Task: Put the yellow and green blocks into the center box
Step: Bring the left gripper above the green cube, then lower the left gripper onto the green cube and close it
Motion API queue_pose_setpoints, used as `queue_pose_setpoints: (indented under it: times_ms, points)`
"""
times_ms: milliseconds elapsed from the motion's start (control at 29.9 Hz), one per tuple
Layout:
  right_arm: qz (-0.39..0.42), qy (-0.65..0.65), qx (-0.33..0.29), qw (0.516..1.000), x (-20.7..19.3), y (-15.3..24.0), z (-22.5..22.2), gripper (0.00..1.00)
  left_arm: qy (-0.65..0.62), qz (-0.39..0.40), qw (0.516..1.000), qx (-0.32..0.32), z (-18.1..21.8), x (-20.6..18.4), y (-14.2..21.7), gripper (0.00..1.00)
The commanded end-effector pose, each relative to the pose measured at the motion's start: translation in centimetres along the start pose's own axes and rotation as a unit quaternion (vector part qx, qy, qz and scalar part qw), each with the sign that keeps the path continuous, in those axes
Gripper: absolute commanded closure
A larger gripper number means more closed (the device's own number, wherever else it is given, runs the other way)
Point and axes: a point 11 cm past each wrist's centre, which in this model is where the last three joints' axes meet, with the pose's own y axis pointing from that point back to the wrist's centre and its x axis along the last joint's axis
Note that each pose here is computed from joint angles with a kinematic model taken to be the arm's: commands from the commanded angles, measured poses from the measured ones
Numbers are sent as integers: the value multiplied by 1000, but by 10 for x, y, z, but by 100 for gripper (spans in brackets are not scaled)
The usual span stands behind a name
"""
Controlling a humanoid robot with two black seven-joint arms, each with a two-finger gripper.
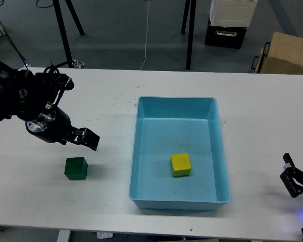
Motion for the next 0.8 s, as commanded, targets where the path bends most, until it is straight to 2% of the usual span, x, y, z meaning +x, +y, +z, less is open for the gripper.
queue_pose_setpoints:
  times_ms: [0,334,768]
  points:
    - [3,2,1,1000,1,1,-1,0,18,6,1000,-3,-9,4,-13,0]
    - [7,3,3,1000,4,-1,-5,0,42,9,999,-19,-12,6,-39,0]
    - [9,5,7,1000,6,-1,-8,0,64,-16,998,-19,-25,-15,-62,0]
